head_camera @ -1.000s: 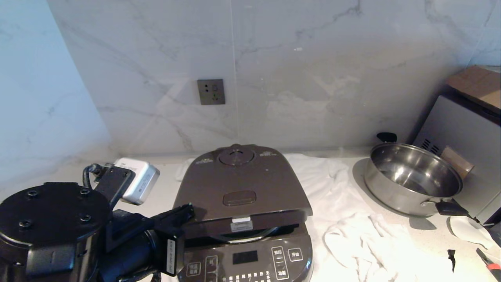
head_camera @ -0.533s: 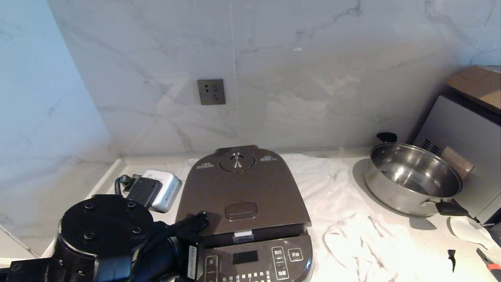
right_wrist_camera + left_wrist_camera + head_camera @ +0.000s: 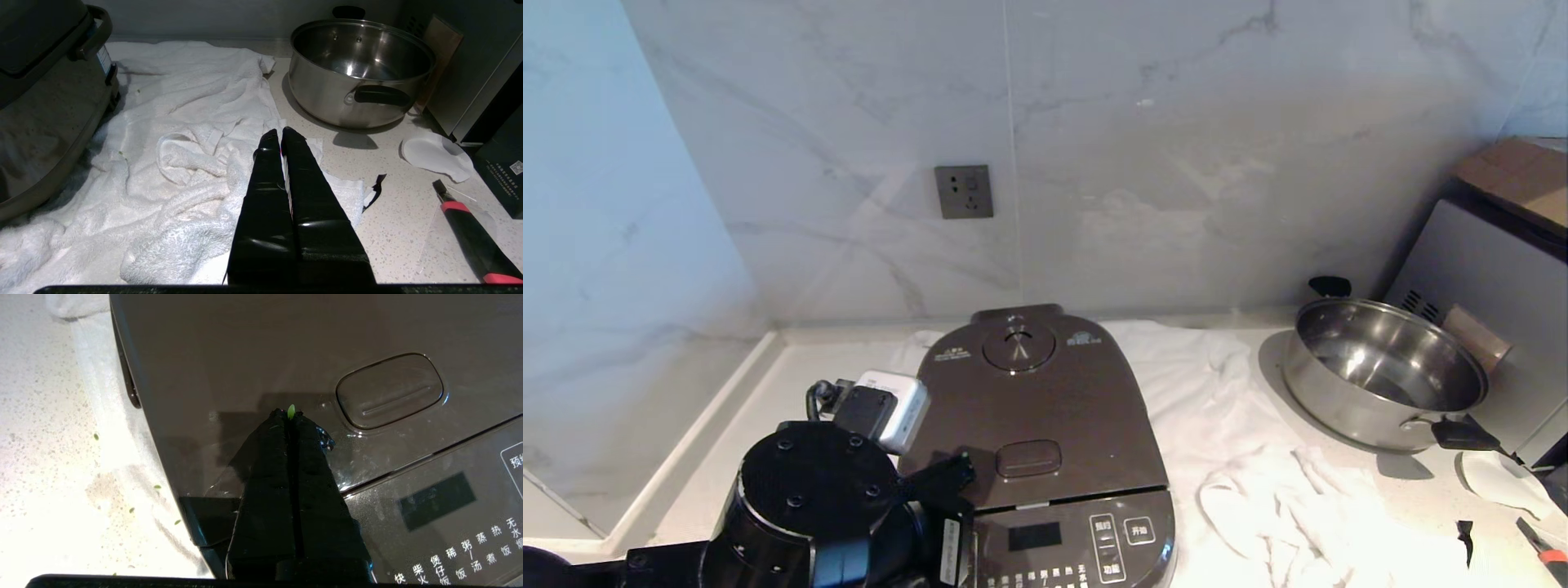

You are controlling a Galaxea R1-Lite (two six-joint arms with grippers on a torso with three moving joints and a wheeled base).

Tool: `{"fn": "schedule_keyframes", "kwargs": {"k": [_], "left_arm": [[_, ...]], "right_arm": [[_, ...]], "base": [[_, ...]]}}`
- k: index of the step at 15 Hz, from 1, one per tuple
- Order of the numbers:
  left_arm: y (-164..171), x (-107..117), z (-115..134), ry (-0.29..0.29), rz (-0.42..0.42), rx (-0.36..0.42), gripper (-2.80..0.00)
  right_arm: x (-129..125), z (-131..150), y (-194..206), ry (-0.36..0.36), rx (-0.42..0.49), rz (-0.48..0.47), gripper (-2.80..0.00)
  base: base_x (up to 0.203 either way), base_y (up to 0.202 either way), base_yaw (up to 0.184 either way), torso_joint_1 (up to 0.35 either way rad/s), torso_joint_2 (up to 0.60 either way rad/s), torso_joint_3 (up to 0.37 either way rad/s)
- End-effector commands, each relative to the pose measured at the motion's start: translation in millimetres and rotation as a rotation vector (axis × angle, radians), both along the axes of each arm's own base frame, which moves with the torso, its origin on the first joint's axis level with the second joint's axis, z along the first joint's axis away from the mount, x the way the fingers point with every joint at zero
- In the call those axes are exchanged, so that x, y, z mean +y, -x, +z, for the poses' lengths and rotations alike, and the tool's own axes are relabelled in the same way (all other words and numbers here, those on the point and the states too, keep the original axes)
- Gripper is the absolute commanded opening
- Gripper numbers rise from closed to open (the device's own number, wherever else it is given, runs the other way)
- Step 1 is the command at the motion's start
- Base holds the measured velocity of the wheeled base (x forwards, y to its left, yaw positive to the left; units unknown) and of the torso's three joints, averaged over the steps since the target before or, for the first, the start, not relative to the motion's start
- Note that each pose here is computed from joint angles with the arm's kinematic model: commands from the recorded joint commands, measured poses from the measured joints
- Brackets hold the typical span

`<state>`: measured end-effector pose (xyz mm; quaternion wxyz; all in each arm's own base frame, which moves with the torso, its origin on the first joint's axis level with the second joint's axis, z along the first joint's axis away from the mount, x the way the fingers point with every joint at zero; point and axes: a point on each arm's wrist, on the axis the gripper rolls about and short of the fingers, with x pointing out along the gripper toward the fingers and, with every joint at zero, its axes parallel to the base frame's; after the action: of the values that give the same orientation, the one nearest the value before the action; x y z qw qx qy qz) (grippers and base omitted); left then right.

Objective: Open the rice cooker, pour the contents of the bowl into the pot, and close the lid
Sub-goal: Close the rice cooker

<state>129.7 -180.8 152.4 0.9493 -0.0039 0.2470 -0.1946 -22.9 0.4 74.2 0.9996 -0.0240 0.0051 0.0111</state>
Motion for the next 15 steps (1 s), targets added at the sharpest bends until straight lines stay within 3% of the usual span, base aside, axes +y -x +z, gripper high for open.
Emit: {"fn": "schedule_keyframes", "kwargs": {"k": [1,7,15], "left_arm": [[-1,-2,-9,-0.027,0.004,0.02,-2.8],[-4,-6,-21,-0.025,0.008,0.027,-2.8],[-12,-2,47,0.183,0.045,-0.132,-2.8]], "right_arm": [[0,0,0,0.001,0.002,0.001,-2.8],[0,0,0,0.001,0.0,0.001,-2.8],[0,0,0,0.001,0.002,0.001,-2.8]], "base": [[0.0,0.0,0.0,0.0,0.0,0.0],[0.0,0.0,0.0,0.0,0.0,0.0],[0.0,0.0,0.0,0.0,0.0,0.0]]}}
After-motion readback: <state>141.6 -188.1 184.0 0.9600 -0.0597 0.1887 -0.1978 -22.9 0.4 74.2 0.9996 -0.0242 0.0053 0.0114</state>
